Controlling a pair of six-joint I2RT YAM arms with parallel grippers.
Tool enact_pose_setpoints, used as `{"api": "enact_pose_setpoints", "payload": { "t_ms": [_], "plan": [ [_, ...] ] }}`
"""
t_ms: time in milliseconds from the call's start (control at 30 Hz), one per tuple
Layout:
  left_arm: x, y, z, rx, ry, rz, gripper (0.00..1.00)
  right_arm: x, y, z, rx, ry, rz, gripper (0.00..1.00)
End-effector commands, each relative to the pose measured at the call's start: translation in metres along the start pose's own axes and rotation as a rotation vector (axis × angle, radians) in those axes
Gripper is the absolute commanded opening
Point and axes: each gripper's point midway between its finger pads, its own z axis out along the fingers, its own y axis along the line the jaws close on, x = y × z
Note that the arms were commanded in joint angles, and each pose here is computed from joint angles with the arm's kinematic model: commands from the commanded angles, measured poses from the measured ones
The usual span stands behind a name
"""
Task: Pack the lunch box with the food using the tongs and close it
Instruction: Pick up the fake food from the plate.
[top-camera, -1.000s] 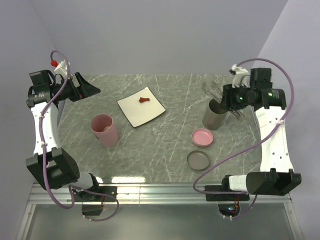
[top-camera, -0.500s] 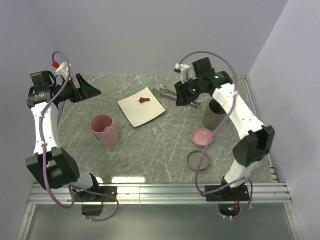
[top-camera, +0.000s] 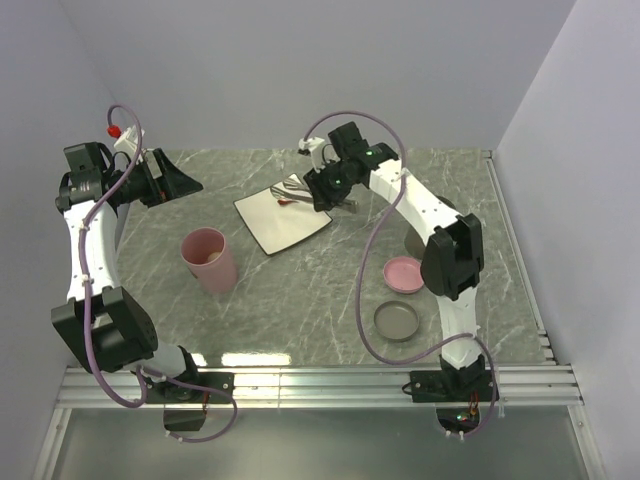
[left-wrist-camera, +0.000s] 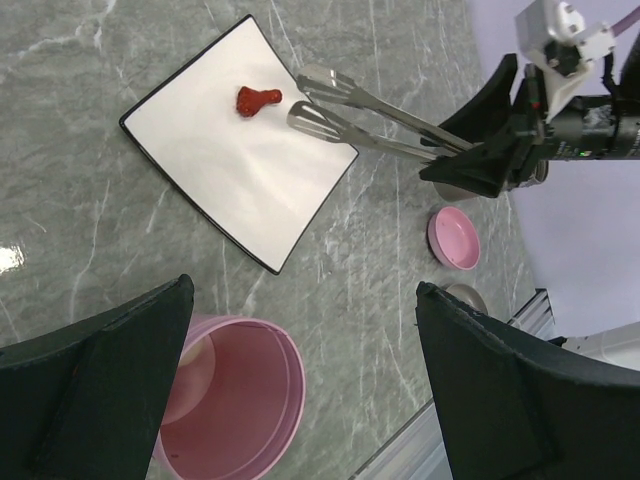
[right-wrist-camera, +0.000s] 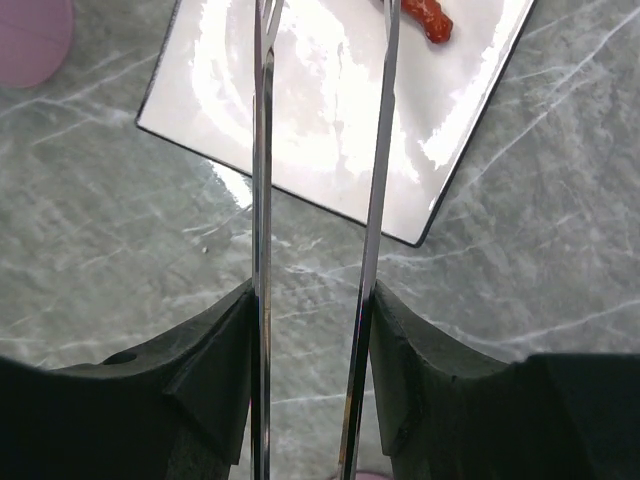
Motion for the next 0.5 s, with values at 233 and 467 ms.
{"api": "enact_pose_setpoints", "payload": {
  "t_ms": [233, 467],
  "plan": [
    [-0.008, -0.003, -0.001, 0.014, -0.015, 0.055, 0.99, -0.017, -0.020, 0.028, 0.091, -0.037, -0.147, 0.52],
    [-0.008, 0.000, 0.000, 0.007, -0.010, 0.059, 0.99, -0.007, -0.021, 0.040, 0.087, -0.013, -0.174, 0.52]
  ]
}}
